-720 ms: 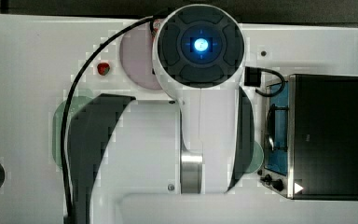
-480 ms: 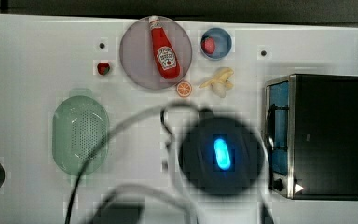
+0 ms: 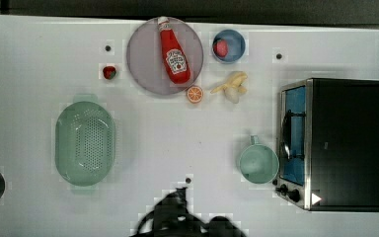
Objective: Drag strainer left to right.
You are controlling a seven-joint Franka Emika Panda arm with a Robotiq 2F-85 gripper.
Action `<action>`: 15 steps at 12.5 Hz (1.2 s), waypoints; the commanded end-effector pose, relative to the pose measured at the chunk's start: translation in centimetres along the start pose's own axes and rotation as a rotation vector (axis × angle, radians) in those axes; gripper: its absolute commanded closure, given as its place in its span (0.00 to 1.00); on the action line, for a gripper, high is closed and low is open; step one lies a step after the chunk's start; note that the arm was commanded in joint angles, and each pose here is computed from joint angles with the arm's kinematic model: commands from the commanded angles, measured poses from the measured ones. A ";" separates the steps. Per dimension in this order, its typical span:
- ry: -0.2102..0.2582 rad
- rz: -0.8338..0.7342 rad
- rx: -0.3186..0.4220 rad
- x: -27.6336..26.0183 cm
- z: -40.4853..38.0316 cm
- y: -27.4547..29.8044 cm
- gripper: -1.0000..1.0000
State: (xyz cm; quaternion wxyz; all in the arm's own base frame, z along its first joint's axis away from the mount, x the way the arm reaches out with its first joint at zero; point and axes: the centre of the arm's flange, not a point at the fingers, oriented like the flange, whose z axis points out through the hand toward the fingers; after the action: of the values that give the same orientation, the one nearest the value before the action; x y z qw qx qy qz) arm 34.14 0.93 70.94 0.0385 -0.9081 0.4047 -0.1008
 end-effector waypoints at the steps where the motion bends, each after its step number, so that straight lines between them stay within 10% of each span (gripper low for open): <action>1: -0.111 -0.125 -0.184 -4.4 11.7 -8.7 0.00; 6: -0.074 -0.048 -0.201 -14.4 23.0 -17.5 0.00; 15: -0.221 0.475 -0.218 -22.0 42.0 -22.5 0.00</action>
State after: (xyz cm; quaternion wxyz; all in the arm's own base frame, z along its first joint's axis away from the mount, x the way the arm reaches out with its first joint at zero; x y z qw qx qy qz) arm 43.19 34.42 30.55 0.0204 -0.8564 0.5134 0.0514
